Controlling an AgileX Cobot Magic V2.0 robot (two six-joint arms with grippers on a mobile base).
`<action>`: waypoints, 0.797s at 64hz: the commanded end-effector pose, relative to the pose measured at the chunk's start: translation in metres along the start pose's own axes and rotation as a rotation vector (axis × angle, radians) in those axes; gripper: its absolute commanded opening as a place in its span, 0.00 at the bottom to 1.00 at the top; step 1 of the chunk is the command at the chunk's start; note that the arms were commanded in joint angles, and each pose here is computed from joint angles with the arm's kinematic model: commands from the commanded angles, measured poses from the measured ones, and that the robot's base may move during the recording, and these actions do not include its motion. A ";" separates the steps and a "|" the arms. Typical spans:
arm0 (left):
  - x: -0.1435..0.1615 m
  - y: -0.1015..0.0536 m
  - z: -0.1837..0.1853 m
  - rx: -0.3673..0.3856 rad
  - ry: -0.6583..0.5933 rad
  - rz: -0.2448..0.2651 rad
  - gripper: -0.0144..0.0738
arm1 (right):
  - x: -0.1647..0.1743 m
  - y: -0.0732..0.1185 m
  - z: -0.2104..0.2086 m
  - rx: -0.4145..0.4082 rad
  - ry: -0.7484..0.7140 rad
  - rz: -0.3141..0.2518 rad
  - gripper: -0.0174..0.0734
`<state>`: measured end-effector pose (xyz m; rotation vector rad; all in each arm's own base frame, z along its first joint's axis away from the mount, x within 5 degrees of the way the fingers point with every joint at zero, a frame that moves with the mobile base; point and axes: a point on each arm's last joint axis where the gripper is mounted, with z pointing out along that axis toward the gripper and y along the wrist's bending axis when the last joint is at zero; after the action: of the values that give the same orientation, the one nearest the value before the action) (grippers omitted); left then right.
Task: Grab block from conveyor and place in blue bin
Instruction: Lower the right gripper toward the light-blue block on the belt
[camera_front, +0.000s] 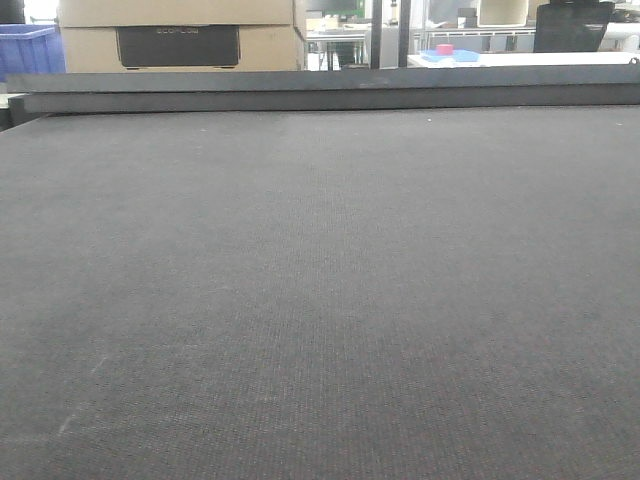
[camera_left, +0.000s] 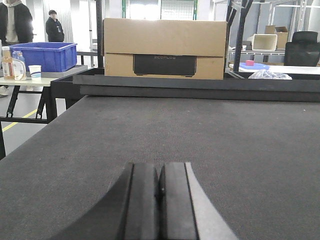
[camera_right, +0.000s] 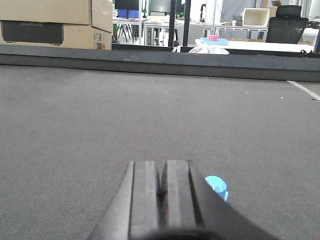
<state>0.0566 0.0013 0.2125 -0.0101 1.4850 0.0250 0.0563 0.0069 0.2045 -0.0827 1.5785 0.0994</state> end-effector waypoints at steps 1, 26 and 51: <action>-0.003 0.000 0.000 -0.003 -0.024 -0.003 0.04 | -0.002 0.000 0.000 0.007 -0.023 -0.008 0.02; -0.005 0.000 0.000 -0.004 -0.046 -0.003 0.04 | -0.002 -0.001 0.000 0.007 -0.023 -0.012 0.02; -0.005 0.000 0.000 -0.004 -0.046 -0.003 0.04 | -0.006 -0.001 0.000 0.013 -0.072 -0.030 0.02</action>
<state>0.0564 0.0013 0.2145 -0.0103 1.4628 0.0255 0.0563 0.0066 0.2060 -0.0938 1.5620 0.0828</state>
